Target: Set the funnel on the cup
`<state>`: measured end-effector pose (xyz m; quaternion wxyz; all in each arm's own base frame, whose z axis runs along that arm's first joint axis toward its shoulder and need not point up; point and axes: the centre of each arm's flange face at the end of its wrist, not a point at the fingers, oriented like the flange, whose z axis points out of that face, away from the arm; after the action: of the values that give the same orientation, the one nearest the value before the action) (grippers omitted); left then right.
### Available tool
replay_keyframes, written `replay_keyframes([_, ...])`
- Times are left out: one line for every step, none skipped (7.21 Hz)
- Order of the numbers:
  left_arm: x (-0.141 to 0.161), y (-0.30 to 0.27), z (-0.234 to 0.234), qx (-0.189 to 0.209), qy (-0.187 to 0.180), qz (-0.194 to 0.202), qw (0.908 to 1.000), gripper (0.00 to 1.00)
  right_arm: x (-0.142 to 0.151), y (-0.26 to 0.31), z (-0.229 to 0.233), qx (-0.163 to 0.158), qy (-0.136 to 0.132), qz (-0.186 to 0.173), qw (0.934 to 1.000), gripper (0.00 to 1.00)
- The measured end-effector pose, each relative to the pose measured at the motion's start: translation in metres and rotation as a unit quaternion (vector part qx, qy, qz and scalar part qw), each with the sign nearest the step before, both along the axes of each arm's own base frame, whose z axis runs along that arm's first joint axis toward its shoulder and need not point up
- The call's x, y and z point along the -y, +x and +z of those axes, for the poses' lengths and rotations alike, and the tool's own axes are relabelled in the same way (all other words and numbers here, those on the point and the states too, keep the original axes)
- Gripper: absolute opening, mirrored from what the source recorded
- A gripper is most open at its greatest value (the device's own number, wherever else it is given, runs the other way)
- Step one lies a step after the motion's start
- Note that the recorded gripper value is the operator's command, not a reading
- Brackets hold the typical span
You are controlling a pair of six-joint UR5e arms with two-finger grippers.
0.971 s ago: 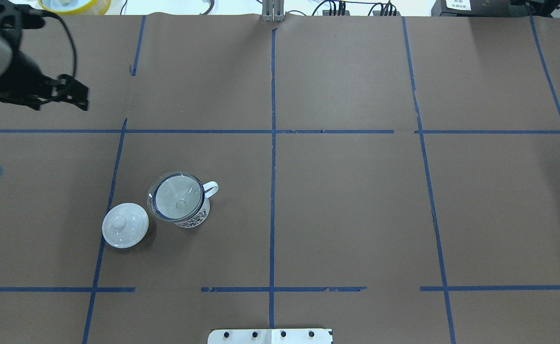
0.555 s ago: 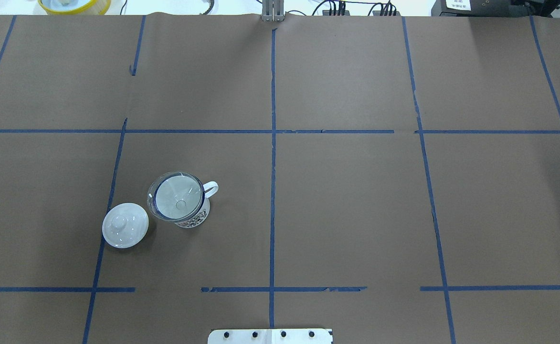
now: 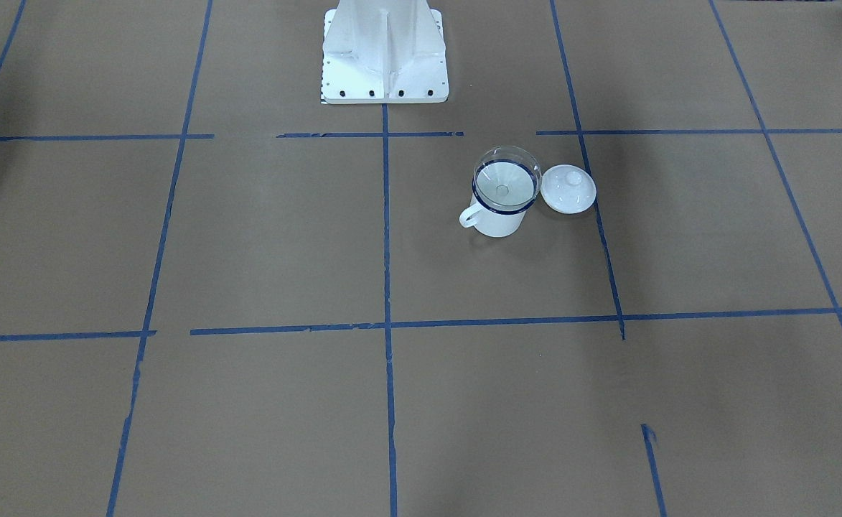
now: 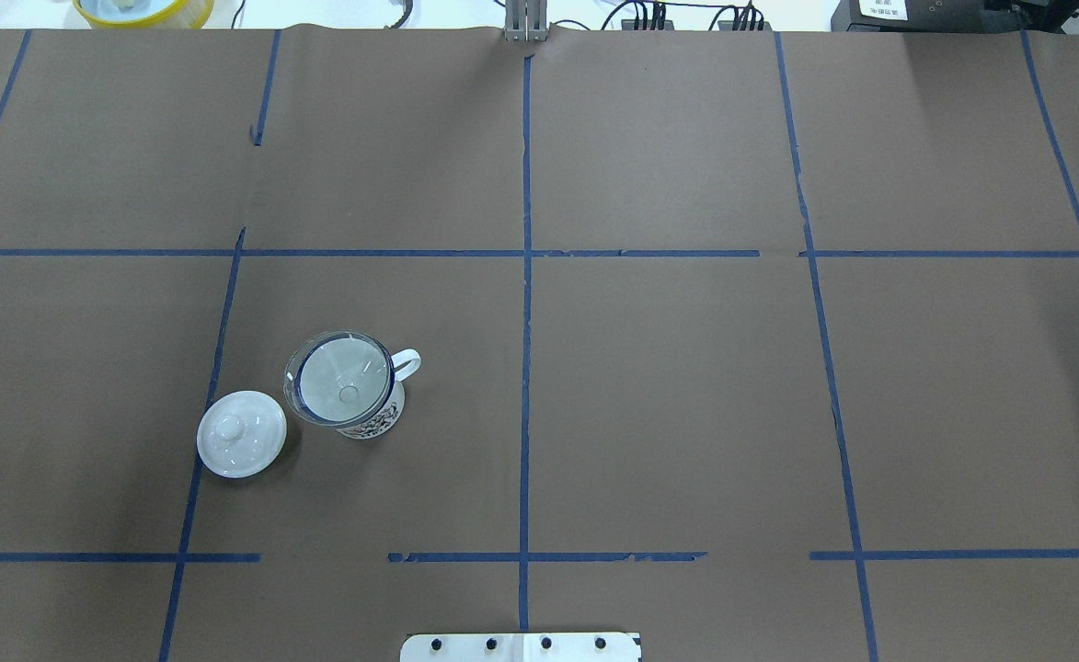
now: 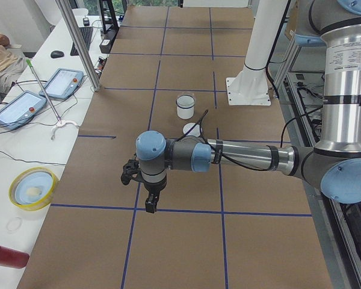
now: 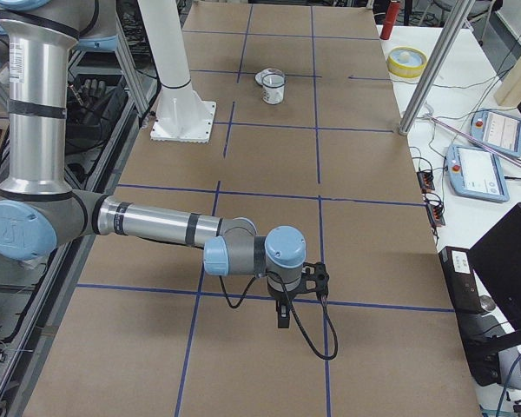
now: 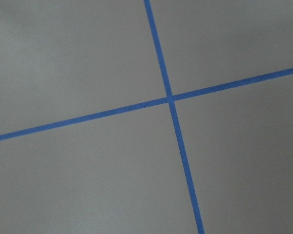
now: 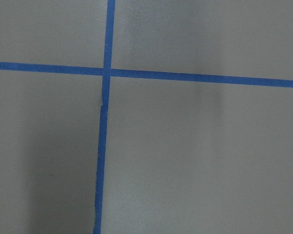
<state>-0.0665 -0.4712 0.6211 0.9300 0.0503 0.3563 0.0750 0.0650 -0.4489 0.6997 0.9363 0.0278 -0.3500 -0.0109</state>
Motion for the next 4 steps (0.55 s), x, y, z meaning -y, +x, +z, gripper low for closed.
replay_keyframes([-0.0011,0.0016,-0.0006,-0.015,-0.002,0.0,0.9999,1.0,0.0,0.0,0.0,0.0,0.0,0.0,1.0,1.0])
replay_keyframes([-0.0016,0.0042,-0.0015,-0.033,-0.006,0.0,0.9994,1.0,0.0,0.0,0.0,0.0,0.0,0.0,1.0,1.0])
replay_keyframes([-0.002,0.0067,-0.0014,-0.047,-0.01,0.001,0.9988,1.0,0.0,0.0,0.0,0.0,0.0,0.0,1.0,1.0])
replay_keyframes([-0.0021,0.0075,-0.0017,-0.052,-0.01,0.001,0.9986,1.0,0.0,0.0,0.0,0.0,0.0,0.0,1.0,1.0])
